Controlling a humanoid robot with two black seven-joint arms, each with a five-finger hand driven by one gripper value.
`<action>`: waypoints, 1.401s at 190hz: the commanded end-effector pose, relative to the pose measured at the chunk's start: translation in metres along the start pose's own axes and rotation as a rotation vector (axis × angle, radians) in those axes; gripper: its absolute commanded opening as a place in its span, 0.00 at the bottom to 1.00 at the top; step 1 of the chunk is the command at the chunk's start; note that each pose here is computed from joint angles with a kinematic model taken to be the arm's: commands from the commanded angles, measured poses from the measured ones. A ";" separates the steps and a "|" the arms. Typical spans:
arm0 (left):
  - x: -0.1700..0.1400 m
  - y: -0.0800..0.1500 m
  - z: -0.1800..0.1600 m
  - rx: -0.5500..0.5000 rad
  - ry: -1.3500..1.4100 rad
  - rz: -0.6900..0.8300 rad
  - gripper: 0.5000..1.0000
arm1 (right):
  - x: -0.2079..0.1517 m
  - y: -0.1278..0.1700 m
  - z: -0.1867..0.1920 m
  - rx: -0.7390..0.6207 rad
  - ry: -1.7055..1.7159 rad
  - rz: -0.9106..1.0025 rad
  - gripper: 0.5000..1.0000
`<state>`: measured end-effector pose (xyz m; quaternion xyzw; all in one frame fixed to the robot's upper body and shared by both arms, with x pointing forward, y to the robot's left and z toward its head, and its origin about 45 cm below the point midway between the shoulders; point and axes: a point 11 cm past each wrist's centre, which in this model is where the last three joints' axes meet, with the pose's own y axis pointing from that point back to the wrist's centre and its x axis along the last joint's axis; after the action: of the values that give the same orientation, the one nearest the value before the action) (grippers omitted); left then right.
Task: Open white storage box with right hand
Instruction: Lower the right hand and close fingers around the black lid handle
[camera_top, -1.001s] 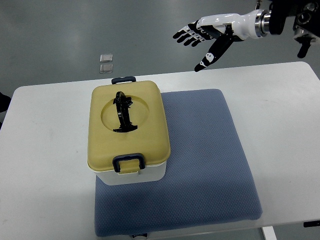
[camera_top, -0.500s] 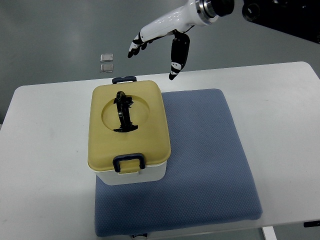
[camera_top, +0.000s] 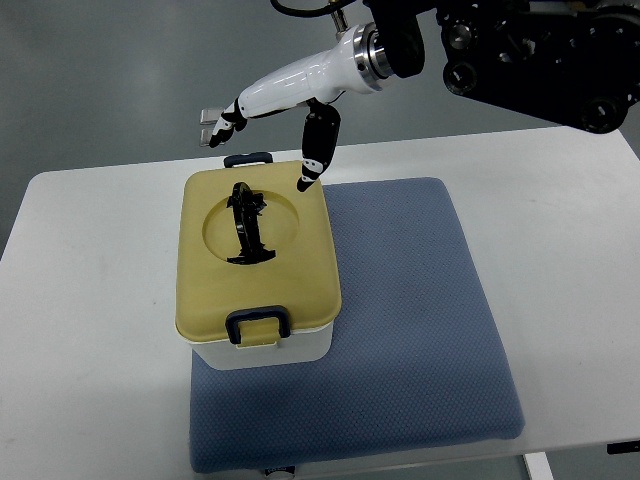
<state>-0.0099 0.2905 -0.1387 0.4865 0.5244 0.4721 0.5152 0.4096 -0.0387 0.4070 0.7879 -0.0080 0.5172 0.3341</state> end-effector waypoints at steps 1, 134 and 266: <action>0.000 0.000 0.000 0.000 0.000 0.000 1.00 | -0.004 -0.006 -0.001 0.013 -0.006 0.020 0.85; 0.002 0.000 0.000 -0.001 0.002 0.004 1.00 | -0.037 -0.034 -0.007 0.092 0.036 0.043 0.85; 0.003 0.000 0.000 -0.001 0.002 0.008 1.00 | -0.047 -0.044 -0.008 0.107 0.034 0.088 0.47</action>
<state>-0.0099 0.2933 -0.1388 0.4881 0.5229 0.4746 0.5129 0.3973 -0.0160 0.3483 0.7945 -0.0087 0.5442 0.2692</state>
